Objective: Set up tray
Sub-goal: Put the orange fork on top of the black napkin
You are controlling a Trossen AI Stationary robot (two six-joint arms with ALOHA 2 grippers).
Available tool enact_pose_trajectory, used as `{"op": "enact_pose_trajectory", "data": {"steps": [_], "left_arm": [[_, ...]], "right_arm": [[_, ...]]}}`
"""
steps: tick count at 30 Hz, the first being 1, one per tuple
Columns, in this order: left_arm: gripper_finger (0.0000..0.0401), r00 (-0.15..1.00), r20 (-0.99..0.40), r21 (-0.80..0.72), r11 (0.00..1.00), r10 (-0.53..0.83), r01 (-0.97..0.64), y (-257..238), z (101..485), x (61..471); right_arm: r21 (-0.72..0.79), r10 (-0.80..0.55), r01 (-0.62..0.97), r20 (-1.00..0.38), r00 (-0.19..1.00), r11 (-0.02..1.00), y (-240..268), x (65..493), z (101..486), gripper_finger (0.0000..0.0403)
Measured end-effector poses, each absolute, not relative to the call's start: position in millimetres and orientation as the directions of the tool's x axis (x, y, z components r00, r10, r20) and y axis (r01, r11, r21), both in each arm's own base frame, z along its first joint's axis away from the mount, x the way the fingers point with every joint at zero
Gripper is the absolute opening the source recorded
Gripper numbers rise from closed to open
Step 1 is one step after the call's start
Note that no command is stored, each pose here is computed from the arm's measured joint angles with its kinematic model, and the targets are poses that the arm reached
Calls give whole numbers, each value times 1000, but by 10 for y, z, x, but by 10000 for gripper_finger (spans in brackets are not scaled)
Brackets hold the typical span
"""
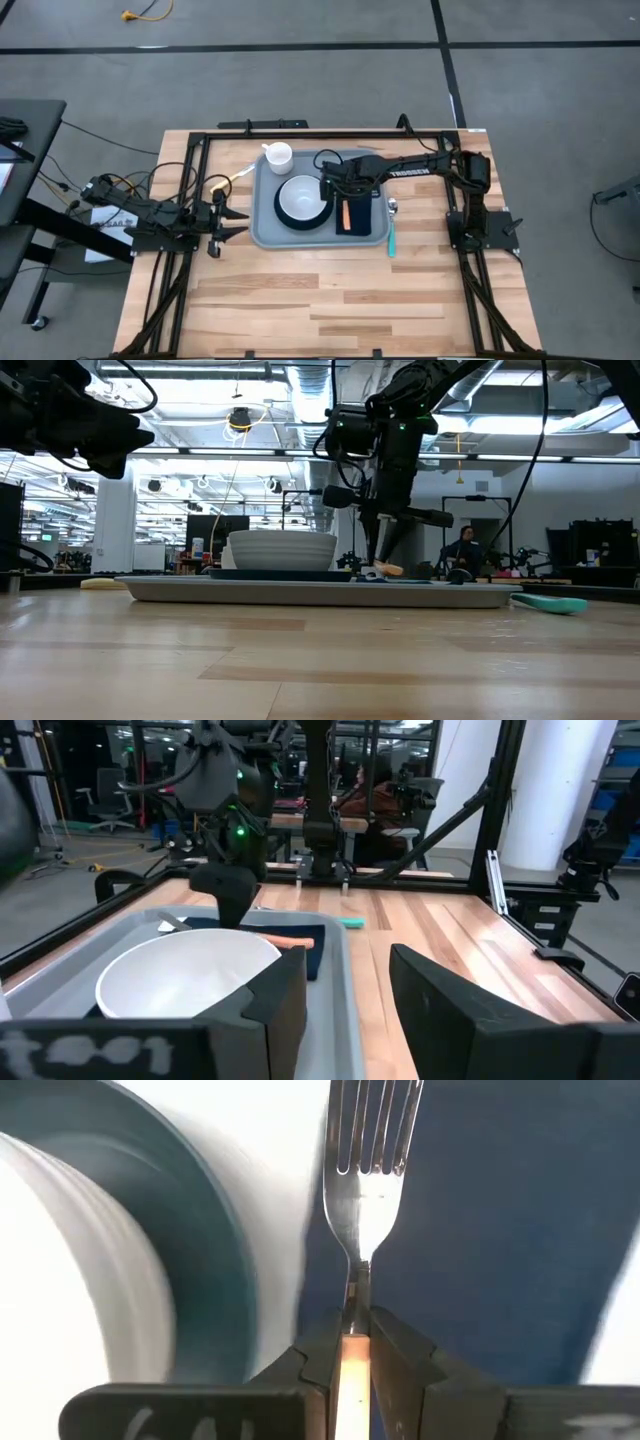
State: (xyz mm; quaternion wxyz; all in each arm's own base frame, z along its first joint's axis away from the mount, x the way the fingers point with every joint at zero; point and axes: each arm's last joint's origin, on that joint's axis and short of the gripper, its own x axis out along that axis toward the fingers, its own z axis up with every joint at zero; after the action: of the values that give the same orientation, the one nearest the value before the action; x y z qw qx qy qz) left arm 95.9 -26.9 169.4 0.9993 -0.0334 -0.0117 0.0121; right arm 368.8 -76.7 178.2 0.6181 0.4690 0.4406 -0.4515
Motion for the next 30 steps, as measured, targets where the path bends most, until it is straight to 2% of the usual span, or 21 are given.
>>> {"op": "enact_pose_trajectory", "data": {"steps": [9,22,26,30], "left_arm": [[135,999,22,-67,998,25,-23,-269,1692,959],[135,999,21,-66,998,24,-23,-269,1691,960],[135,999,21,-66,998,24,-23,-269,1691,960],[135,999,21,-66,998,24,-23,-269,1690,960]], "right_arm": [[87,-125,985,-986,106,150,-747,3594,1764,38],[78,-144,986,-985,100,150,-750,3585,1748,38],[34,-179,989,-982,60,145,-757,3520,1660,38],[36,-173,996,-984,51,85,-751,3489,1603,38]]}}
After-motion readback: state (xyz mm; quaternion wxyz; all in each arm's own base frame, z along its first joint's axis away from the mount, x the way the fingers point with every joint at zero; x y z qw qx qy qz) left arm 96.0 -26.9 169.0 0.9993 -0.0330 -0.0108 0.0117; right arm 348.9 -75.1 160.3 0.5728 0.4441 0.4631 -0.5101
